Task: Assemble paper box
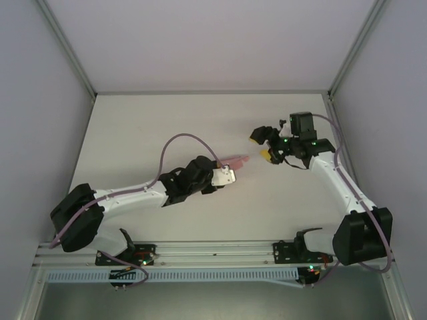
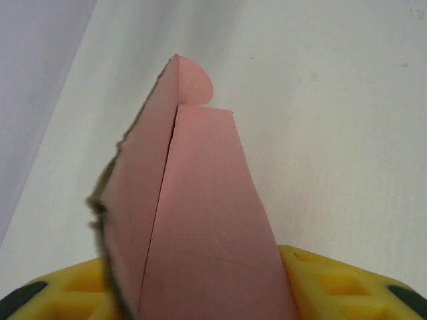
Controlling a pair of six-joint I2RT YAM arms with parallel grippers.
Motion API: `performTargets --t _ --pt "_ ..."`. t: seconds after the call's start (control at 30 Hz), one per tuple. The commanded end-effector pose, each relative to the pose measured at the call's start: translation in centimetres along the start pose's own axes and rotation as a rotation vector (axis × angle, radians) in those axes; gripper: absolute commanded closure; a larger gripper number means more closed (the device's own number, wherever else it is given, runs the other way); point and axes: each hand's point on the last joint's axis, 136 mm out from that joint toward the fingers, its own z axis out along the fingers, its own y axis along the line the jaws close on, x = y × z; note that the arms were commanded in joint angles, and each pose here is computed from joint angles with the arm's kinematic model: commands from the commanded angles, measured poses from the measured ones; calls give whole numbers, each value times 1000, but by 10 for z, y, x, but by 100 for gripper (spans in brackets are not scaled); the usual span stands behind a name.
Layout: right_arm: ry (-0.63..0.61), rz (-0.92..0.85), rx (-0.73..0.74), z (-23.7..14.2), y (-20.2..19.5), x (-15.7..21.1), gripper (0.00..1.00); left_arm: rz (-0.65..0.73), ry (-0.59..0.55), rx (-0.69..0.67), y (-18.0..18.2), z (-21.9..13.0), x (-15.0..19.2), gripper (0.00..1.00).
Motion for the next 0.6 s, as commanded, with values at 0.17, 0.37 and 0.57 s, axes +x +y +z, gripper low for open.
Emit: performTargets --t 0.17,0.37,0.57 --pt "-265 -351 -70 -25 23 -30 16 -215 31 128 -1 -5 31 58" --pt "-248 -621 -245 -22 40 -8 0 -371 -106 203 7 -16 36 58" --pt "-166 -730 -191 15 19 -12 5 -443 -147 253 9 -16 52 58"
